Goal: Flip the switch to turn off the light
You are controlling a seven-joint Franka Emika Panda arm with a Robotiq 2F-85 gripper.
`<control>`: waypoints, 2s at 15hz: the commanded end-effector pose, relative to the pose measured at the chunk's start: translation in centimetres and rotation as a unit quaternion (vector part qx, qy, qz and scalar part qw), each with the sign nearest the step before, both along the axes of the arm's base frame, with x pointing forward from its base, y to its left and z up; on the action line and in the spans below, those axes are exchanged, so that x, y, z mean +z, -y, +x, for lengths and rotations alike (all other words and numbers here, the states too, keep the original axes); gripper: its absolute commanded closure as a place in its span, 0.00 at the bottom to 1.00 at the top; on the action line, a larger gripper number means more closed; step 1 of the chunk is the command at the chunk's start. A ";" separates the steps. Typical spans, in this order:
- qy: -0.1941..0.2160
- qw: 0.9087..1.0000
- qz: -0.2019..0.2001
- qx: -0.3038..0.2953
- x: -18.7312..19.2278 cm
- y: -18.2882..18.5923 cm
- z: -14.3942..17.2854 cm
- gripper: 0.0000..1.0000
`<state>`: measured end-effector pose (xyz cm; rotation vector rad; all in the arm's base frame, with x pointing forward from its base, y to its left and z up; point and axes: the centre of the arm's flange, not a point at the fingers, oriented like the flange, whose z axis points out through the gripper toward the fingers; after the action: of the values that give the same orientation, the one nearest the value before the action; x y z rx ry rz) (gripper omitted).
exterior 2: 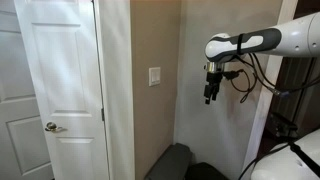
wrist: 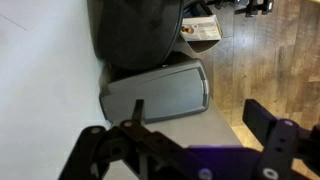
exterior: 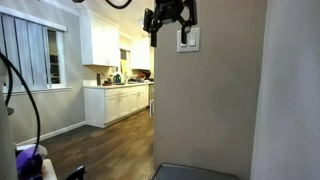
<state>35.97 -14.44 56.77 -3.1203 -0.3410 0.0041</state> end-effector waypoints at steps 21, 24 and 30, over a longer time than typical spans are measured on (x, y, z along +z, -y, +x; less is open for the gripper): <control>0.146 0.989 -0.036 -0.010 -0.4 -6.0 15.8 1.00; 0.173 0.985 -0.018 -0.012 1.4 -6.6 17.0 1.00; 0.229 0.973 -0.006 -0.014 4.6 -8.8 18.7 1.00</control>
<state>53.20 -6.72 60.65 -3.1304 -0.3279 -0.6340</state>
